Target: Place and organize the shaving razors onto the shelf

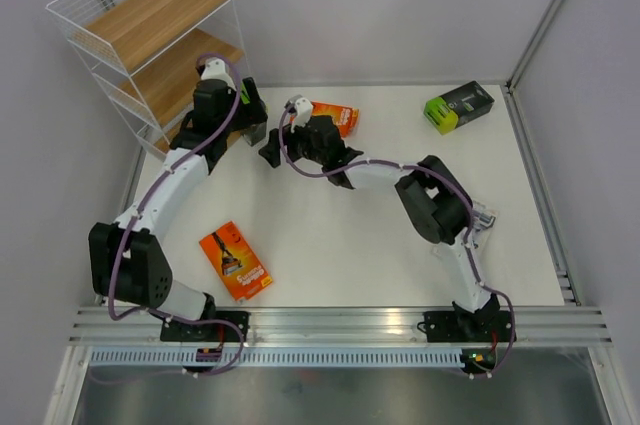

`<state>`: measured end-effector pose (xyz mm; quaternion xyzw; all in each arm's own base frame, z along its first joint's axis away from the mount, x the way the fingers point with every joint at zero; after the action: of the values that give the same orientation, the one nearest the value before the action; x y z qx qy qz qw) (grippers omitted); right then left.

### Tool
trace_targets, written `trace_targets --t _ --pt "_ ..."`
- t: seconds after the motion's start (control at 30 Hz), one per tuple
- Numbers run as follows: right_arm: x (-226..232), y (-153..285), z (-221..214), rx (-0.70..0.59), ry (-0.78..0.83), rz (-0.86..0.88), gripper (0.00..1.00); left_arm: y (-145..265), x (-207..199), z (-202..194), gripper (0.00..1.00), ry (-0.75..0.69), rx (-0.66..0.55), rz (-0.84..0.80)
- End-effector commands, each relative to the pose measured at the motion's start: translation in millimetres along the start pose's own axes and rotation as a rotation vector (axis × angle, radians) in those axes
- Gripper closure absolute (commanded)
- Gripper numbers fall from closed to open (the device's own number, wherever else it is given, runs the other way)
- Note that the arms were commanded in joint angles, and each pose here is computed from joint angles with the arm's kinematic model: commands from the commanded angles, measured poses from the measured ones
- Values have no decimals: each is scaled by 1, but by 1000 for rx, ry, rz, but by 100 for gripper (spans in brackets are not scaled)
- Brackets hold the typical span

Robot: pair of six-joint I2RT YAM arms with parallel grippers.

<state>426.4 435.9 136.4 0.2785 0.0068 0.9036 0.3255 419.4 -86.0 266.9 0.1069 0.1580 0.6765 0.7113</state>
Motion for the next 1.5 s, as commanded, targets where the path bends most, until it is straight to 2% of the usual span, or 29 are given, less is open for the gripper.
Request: trace_targets --t 0.0,0.03,0.07,0.1,0.13,0.2,0.23,0.27,0.33,0.4,0.43,0.53,0.67,0.83,0.9,0.97,1.07,1.47 --pt "18 41 32 -62 -7 48 2 13 -30 -13 0 22 25 -26" --pt "4 56 14 -27 -34 12 2 14 -32 -21 0 24 41 -16" --pt "0 68 12 -27 -42 -4 2 15 -32 -24 0 26 39 20" --pt "8 87 30 -70 -39 -10 2 18 -41 -29 0 32 44 12" --pt "-9 105 8 -35 -57 -83 2 19 -44 -31 0 38 44 11" --pt "-9 137 21 -78 -76 -122 2 17 -53 -42 0 40 64 -7" --pt "-25 153 0 -32 -107 -198 2 13 -55 -48 1 40 81 -4" --pt "-27 168 8 -43 -113 -217 2 11 -55 -52 1 42 89 5" --pt "-44 191 -12 24 -122 -326 2 4 -55 -58 4 56 85 18" --pt "-41 209 -9 13 -116 -350 2 -6 -54 -64 8 49 85 32" --pt "-45 220 -21 35 -126 -374 2 -10 -56 -62 11 47 65 26" --pt "-39 244 -10 -36 -131 -403 2 -28 -61 -64 19 28 61 25" --pt "-33 254 -7 -73 -163 -387 2 -54 -64 -74 32 7 90 46" --pt "-32 253 -9 -78 -185 -374 2 -72 -56 -75 53 -26 77 125" --pt "-31 251 -12 -69 -192 -363 2 -77 -52 -75 65 -60 78 145" --pt "-32 249 -14 -62 -195 -361 2 -83 -49 -75 70 -101 80 163" --pt "-33 246 -15 -63 -195 -356 2 -93 -45 -70 72 -132 56 170" --pt "-34 236 -15 -56 -202 -345 2 -110 -23 -77 73 -314 87 123"
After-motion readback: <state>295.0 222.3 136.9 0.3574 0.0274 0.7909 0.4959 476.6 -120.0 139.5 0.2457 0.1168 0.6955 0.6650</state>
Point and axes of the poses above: each gripper's point midway between its finger pads, its own y axis back along the fingers, its own x axis along the line the jaws close on, z = x × y, the point moved 4 cm from there along y, back along the fingers, and after that the axes turned 12 degrees about -y, right-handed, at the moved point
